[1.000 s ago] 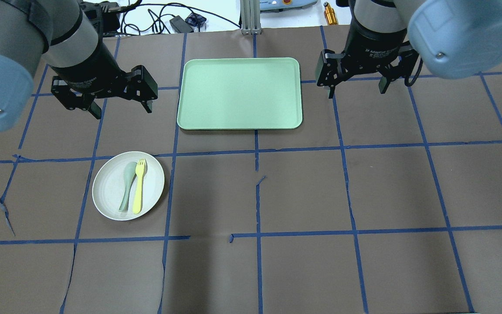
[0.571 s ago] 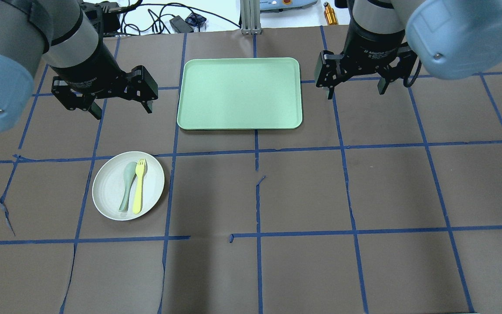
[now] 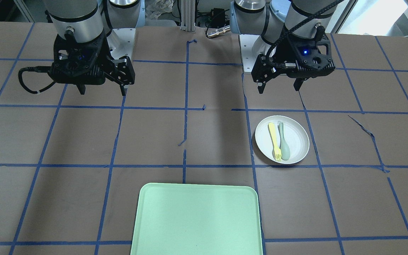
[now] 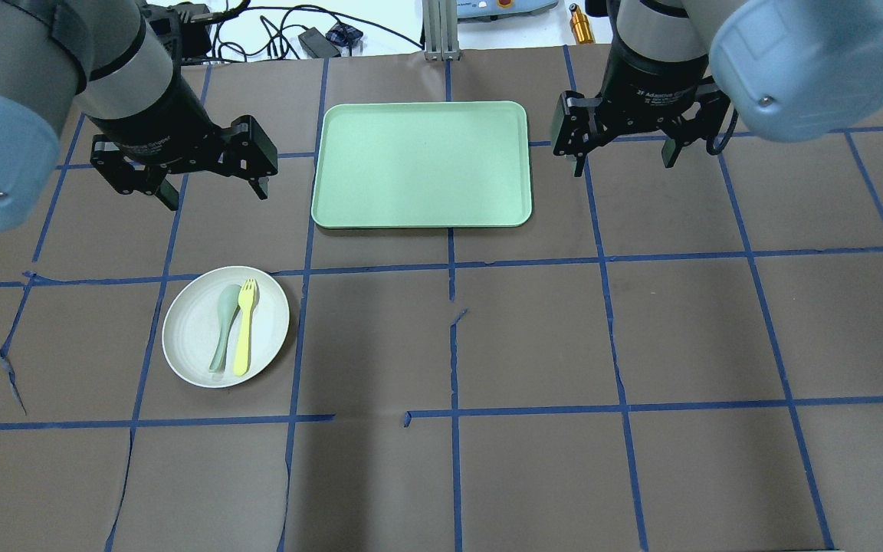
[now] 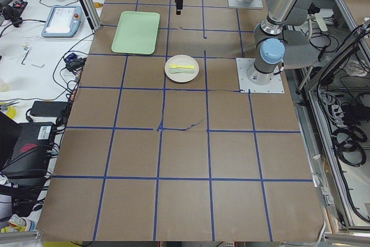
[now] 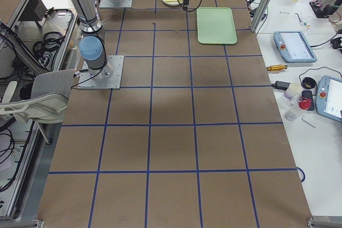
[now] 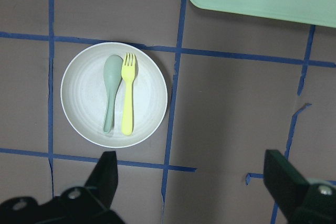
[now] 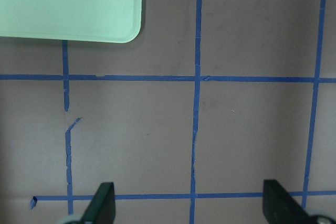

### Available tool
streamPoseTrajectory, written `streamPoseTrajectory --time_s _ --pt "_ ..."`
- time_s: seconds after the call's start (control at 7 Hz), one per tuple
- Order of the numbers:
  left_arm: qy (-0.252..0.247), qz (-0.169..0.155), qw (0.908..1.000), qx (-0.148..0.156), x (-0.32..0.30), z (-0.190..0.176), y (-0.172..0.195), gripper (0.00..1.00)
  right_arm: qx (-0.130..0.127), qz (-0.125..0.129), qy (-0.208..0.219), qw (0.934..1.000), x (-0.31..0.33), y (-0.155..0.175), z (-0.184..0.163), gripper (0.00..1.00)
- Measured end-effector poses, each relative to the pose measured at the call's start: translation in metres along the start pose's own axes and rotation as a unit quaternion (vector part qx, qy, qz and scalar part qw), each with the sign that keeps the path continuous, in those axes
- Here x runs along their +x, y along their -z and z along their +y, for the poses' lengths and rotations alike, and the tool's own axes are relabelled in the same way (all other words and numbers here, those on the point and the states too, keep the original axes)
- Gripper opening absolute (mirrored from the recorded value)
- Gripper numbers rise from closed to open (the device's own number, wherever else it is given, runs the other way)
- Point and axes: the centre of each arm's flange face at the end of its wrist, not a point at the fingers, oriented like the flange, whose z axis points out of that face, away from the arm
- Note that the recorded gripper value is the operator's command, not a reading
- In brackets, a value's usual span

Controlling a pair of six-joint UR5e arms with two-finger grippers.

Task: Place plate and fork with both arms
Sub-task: 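Lower the left gripper to the white plate's rim and grasp it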

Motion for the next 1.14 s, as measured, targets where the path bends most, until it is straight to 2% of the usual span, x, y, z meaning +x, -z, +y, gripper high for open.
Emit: streamPoseTrajectory --time_s 0.29,0.43,0.57,0.71,0.86,1.0,1.14 --pt "-0.001 -0.002 1.0 -0.005 -0.001 -0.003 -0.007 1.0 0.0 0.0 0.0 1.0 0.0 0.0 0.0 1.0" --pt "-0.006 -0.003 1.0 -0.006 -0.009 -0.01 -0.027 1.0 -0.002 0.0 0.001 1.0 0.0 -0.002 0.0 1.0" --pt "-0.008 -0.004 1.0 0.003 -0.032 -0.019 -0.067 1.0 -0.003 0.001 0.001 1.0 0.0 -0.003 -0.001 1.0" --pt "-0.003 -0.005 0.9998 0.02 -0.073 -0.021 -0.122 1.0 -0.005 0.001 0.001 1.0 0.0 -0.005 -0.001 1.0" --pt "0.0 -0.004 0.9994 0.034 -0.119 -0.012 -0.177 0.93 -0.007 0.002 0.002 1.0 -0.001 -0.006 -0.001 1.0" --pt "0.005 0.008 0.9994 0.032 -0.158 0.003 -0.221 0.88 -0.008 0.001 0.002 1.0 -0.001 -0.006 -0.001 1.0" --pt "0.013 0.022 0.9995 0.016 -0.185 0.016 -0.252 0.78 -0.008 0.001 0.002 1.0 -0.001 -0.007 -0.001 1.0"
